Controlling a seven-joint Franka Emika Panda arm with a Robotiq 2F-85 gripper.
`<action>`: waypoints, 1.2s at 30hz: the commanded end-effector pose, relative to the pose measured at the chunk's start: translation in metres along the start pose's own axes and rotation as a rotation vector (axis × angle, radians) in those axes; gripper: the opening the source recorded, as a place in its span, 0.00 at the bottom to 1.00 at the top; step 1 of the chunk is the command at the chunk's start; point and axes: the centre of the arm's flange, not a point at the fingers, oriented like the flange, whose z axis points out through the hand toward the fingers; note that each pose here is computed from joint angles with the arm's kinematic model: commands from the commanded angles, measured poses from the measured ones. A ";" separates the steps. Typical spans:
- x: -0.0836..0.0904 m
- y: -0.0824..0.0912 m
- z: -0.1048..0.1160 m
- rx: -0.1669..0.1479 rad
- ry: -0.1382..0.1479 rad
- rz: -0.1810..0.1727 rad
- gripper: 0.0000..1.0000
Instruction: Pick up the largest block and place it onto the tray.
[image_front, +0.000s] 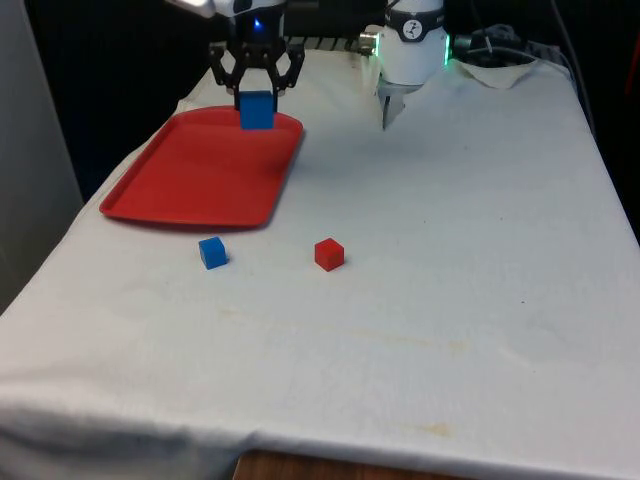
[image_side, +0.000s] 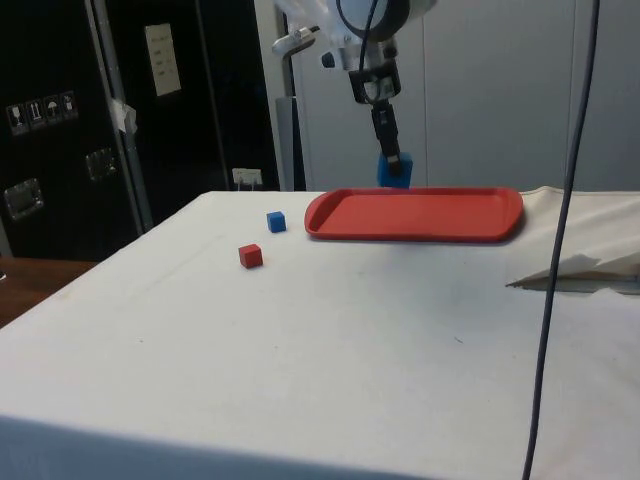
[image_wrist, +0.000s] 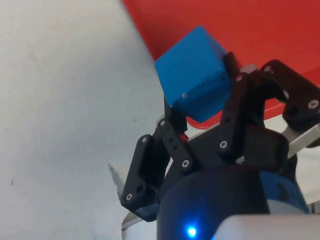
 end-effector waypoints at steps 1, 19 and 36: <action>0.000 0.004 0.002 0.001 0.006 -0.003 0.03; 0.004 0.052 0.041 -0.023 -0.002 -0.016 0.03; 0.003 0.082 0.081 -0.002 -0.005 -0.019 0.03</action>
